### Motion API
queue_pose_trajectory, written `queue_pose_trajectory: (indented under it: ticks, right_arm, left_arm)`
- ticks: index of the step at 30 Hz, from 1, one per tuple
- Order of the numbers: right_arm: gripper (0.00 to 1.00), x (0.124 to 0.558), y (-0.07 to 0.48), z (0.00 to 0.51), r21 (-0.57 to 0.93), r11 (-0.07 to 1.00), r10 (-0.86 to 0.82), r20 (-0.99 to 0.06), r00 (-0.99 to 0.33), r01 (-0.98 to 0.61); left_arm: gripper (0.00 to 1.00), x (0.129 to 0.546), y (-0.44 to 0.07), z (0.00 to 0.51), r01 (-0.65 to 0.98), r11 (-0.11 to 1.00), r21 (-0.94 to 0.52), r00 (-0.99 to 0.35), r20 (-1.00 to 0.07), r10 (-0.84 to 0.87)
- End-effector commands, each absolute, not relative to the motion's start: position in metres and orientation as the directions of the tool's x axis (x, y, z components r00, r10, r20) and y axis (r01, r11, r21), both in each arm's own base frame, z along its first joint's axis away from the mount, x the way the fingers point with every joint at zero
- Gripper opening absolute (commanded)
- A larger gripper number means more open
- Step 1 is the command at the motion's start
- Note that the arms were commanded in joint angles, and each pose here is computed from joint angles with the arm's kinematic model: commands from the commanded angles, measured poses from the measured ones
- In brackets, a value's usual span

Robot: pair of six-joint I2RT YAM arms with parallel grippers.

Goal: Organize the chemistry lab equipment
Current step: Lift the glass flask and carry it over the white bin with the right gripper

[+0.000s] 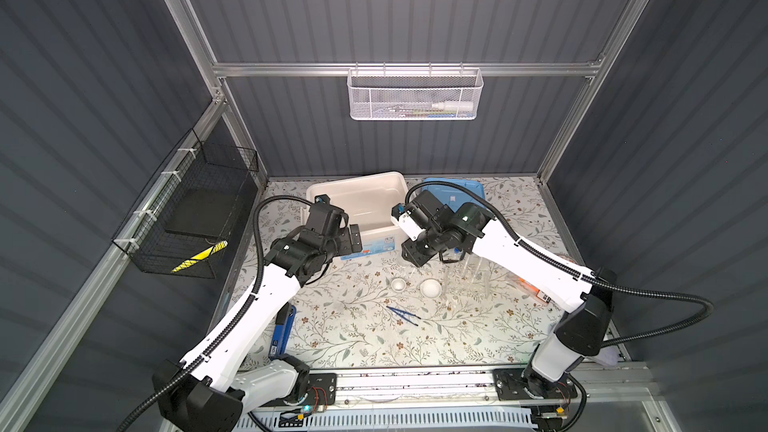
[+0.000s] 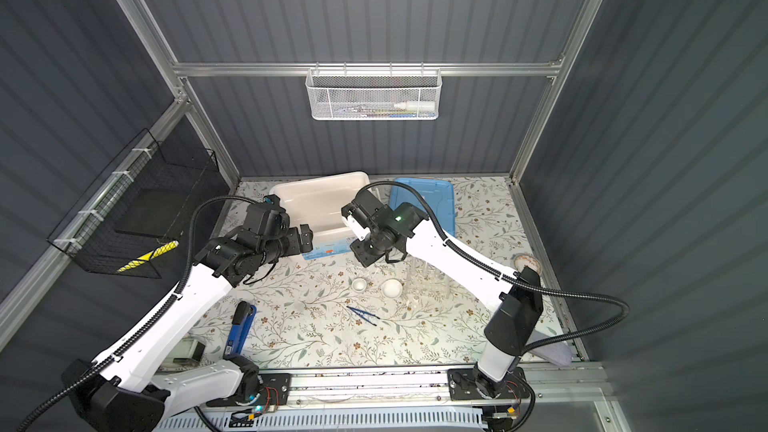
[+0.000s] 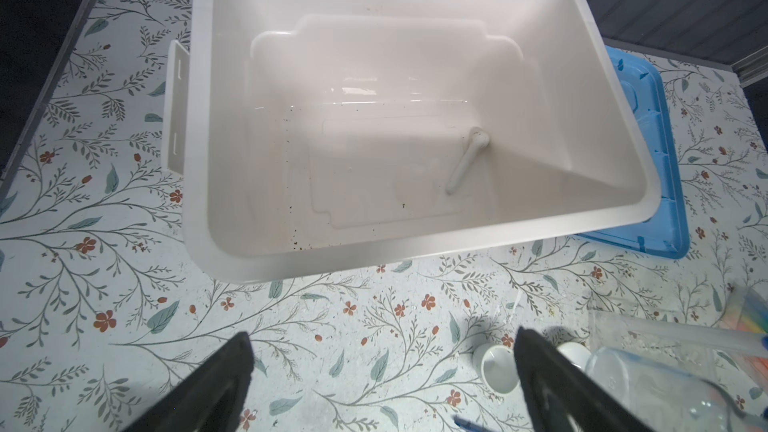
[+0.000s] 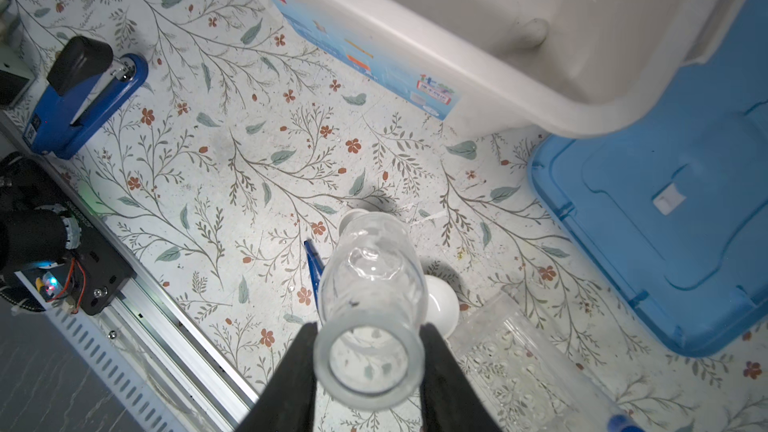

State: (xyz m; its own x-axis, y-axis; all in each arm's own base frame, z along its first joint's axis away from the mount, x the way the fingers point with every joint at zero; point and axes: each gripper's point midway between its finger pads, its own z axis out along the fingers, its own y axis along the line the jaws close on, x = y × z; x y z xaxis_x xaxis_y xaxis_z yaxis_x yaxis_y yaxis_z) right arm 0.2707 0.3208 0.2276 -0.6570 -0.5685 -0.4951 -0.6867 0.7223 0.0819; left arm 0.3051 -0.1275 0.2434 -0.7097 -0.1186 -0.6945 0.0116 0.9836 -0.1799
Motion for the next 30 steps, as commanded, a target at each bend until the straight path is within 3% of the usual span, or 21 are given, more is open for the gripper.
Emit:
queue_pose_trajectory:
  ticks: [1,15,30]
  right_arm:
    - [0.26,0.28,0.324,0.243,0.094,0.717,-0.555,-0.523,-0.646,-0.691]
    - [0.26,0.337,0.329,0.285,0.108,0.754,-0.452,-0.631,-0.631,-0.648]
    - [0.26,0.388,0.343,0.274,0.095,0.776,-0.434,-0.637,-0.637,-0.624]
  left_arm:
    - [1.0,0.296,-0.123,0.237,-0.005,0.989,-0.15,-0.718,-0.688,-0.108]
    - [1.0,0.284,-0.137,0.229,0.047,0.993,-0.108,-0.721,-0.692,-0.041]
    - [1.0,0.269,-0.16,0.215,0.102,0.99,-0.099,-0.728,-0.685,0.006]
